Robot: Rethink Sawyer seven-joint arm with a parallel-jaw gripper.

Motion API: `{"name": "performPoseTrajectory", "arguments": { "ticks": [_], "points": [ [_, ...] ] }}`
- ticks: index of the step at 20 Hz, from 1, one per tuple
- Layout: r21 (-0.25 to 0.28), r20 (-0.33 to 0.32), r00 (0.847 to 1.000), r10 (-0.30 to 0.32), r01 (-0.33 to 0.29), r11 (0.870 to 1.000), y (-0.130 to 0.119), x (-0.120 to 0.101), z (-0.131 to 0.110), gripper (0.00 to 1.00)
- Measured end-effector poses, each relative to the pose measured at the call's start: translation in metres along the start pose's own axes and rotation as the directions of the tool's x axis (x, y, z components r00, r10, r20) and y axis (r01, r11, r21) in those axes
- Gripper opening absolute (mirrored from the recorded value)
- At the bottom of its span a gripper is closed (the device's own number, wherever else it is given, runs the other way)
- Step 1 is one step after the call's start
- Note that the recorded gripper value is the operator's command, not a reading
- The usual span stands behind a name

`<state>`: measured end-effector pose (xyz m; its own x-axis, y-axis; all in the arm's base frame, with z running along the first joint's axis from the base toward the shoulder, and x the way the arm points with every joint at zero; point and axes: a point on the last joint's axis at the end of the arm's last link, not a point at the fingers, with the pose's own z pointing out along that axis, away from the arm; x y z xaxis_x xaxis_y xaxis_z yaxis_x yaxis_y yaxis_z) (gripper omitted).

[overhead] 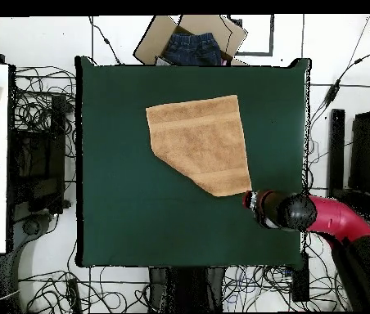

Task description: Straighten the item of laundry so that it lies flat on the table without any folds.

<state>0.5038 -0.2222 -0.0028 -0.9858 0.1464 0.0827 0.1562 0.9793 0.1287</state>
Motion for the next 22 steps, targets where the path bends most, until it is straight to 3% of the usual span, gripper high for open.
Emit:
{"name": "performPoseTrajectory", "arguments": {
  "ticks": [5,10,16,18,22],
  "points": [
    [-0.002,0.004,1.0,0.028,-0.028,1.0,-0.015,0.004,-0.001,0.0],
    [0.0,0.0,1.0,0.01,-0.01,1.0,-0.005,0.001,0.0,0.0],
    [0.033,-0.018,0.995,-0.097,0.098,0.995,0.049,-0.022,0.003,0.0],
    [0.051,-0.028,0.987,-0.156,0.158,0.986,0.081,-0.034,0.002,0.0],
    [0.07,-0.037,0.974,-0.223,0.226,0.972,0.119,-0.047,0.002,0.0]
  ]
}}
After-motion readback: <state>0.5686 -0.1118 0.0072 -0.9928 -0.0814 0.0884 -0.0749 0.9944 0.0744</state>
